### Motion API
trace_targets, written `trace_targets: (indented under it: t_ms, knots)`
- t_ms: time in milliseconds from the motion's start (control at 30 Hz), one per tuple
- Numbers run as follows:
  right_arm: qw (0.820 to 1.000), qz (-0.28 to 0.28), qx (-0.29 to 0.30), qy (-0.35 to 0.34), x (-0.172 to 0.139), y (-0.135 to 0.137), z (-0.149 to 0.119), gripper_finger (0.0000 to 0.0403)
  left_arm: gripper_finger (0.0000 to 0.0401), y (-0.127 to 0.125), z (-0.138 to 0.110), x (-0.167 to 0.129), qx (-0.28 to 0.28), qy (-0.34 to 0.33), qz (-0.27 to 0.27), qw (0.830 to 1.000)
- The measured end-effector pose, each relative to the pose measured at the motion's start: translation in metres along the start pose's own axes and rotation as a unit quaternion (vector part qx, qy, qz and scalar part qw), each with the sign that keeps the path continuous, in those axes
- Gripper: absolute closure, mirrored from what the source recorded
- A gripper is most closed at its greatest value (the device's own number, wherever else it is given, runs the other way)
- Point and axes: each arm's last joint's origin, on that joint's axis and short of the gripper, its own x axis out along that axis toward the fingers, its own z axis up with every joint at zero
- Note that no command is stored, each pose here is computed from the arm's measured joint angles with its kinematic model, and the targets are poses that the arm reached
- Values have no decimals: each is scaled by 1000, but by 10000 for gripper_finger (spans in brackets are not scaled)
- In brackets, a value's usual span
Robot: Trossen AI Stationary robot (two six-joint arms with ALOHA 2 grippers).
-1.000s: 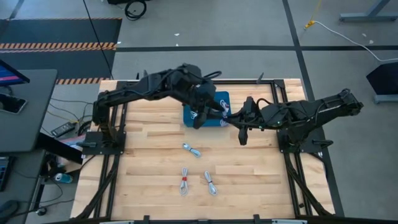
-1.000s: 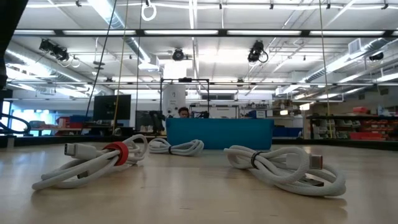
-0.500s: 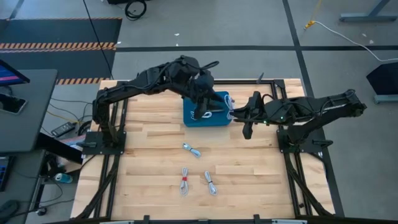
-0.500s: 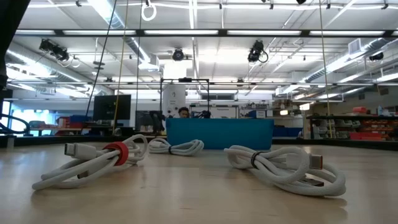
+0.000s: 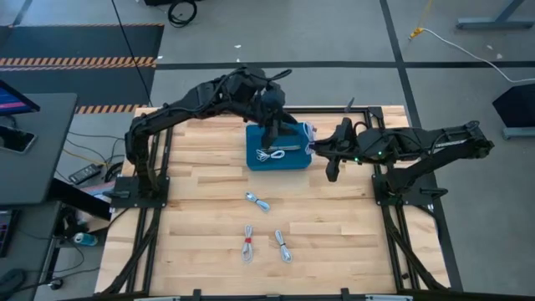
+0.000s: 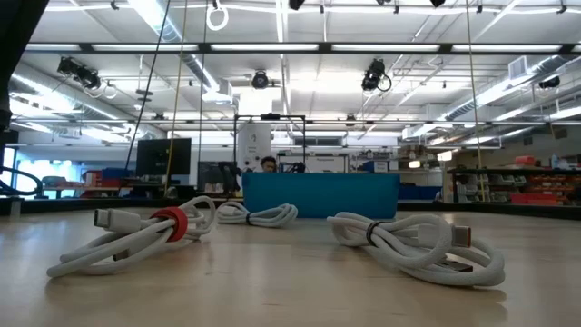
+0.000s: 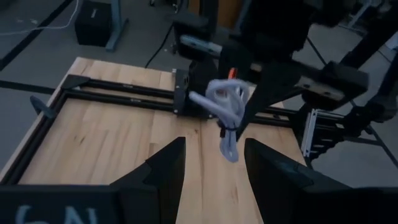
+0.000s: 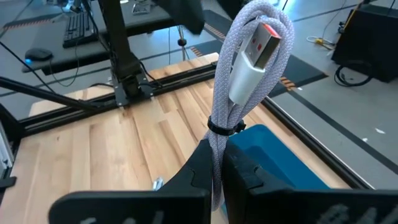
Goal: Pick and place USB-C Cables
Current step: Put the purple charger cable into the blue bin
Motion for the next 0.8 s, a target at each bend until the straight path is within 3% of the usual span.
trace_targets:
  t_ms: [233,500,800]
  knots:
    - [1000,0,1,-1,0,0,0,387,225,-8,3,2,12,-13,-13,1000]
    - [1000,-1,1,0,3,0,0,387,216,-9,-7,29,9,7,-37,999]
    - [1000,10,0,6,9,4,-1,387,215,-5,-2,42,20,-34,-41,998]
